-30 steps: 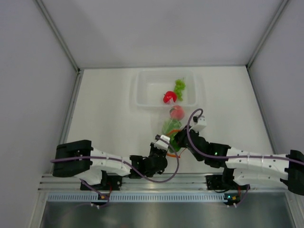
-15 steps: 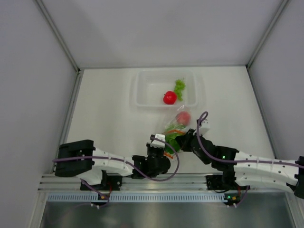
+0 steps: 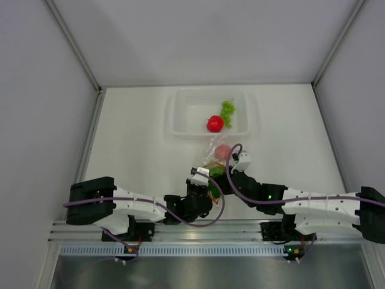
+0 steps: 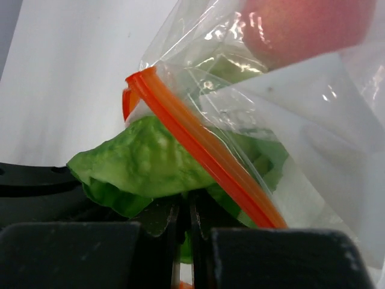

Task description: Open the zip-top bag and remove the fake food

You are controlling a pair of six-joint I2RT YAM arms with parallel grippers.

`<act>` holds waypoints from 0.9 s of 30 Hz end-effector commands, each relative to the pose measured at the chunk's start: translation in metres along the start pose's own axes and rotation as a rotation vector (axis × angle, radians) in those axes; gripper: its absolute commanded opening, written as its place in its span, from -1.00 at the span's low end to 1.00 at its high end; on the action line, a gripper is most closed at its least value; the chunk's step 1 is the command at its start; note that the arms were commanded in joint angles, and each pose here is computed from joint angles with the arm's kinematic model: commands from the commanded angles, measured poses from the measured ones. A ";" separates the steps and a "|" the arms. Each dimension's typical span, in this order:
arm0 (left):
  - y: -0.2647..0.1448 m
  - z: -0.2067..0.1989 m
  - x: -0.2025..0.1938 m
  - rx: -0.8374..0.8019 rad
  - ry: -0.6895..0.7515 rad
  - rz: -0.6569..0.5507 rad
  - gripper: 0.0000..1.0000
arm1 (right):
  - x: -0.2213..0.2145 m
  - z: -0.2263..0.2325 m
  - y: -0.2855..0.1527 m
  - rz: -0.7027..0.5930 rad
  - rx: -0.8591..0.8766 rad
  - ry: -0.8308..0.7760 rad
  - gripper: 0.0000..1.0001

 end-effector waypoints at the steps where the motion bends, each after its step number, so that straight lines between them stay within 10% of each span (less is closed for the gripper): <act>1: -0.004 -0.025 0.026 -0.225 -0.109 -0.068 -1.00 | 0.023 0.075 -0.006 -0.022 0.211 0.050 -1.00; 13: 0.001 -0.043 0.014 -0.371 -0.032 -0.064 -1.00 | 0.048 0.118 -0.017 -0.035 0.270 0.011 -1.00; 27: 0.016 0.019 -0.003 0.027 -0.162 -0.036 -1.00 | 0.045 0.079 -0.059 0.035 0.317 -0.021 -1.00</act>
Point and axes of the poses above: each gripper's point midway between its finger pads, its own y axis out along the fingers, its own z axis along the line the jaws close on, x = y × z, the point moved 4 cm from there along -y, back along the fingers, and after that the axes turned 14 degrees about y, right-handed, at the moved point
